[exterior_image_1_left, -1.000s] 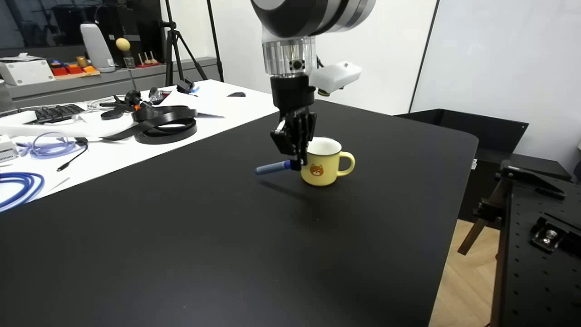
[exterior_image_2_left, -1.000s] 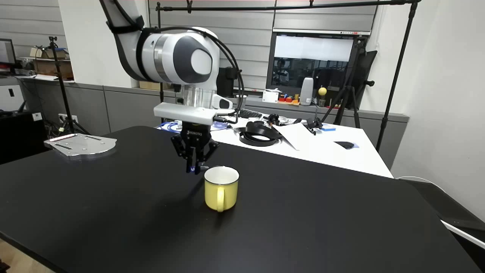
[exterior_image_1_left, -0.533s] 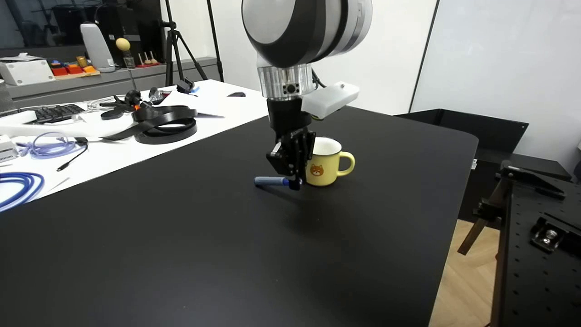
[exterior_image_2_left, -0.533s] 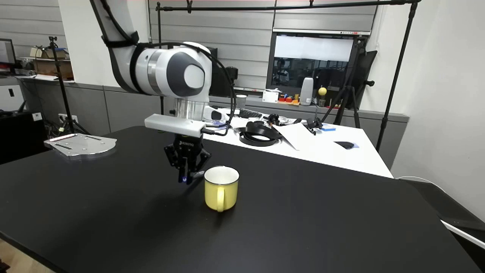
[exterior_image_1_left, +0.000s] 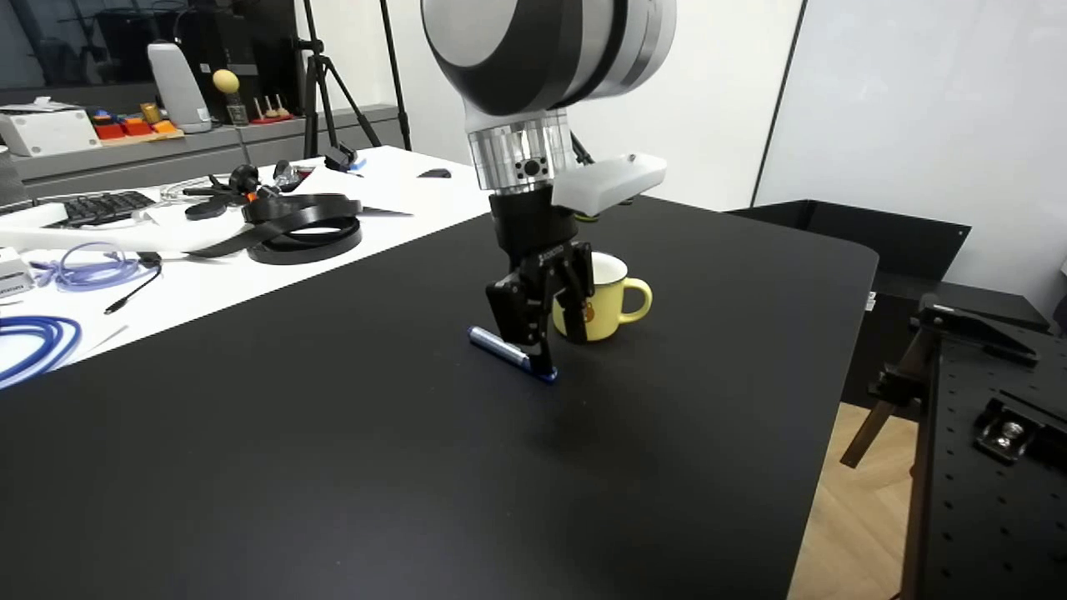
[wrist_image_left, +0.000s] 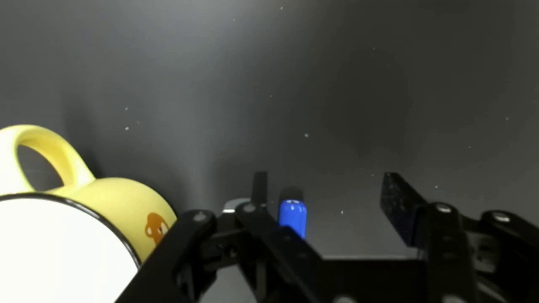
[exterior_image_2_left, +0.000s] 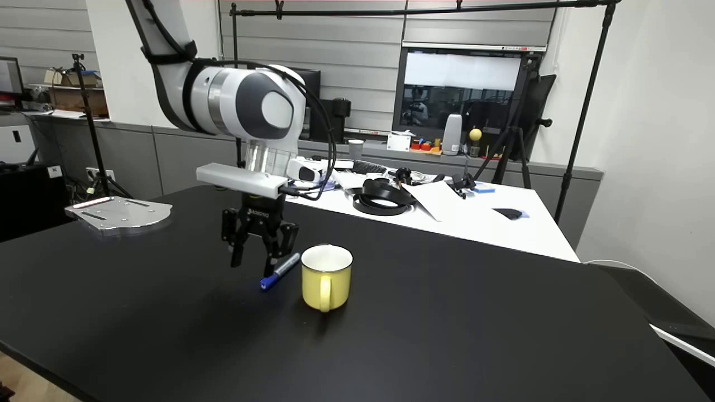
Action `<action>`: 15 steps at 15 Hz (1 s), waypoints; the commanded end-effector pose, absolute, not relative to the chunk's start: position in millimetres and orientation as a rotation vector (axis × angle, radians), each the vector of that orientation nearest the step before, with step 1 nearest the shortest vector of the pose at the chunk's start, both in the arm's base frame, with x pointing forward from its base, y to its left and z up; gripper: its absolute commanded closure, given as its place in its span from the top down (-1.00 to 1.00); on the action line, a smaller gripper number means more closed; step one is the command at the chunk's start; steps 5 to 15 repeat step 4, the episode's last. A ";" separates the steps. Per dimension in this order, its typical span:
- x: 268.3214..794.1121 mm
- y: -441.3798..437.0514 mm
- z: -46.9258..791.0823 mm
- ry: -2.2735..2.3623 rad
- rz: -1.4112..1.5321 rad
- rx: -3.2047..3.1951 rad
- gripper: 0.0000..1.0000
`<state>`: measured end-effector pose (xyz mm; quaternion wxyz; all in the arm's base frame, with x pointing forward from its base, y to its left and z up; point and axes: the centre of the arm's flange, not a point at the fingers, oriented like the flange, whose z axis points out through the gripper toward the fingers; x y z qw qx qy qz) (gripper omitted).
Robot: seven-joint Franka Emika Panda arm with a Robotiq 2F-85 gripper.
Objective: Remove the marker from the mug cup and place it on the table
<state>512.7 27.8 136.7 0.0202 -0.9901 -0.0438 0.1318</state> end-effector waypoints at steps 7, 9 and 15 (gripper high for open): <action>490.2 23.0 208.7 -0.150 0.624 -3.045 1.00; 490.2 23.0 208.7 -0.150 0.624 -3.045 1.00; 490.2 23.0 208.7 -0.150 0.624 -3.045 1.00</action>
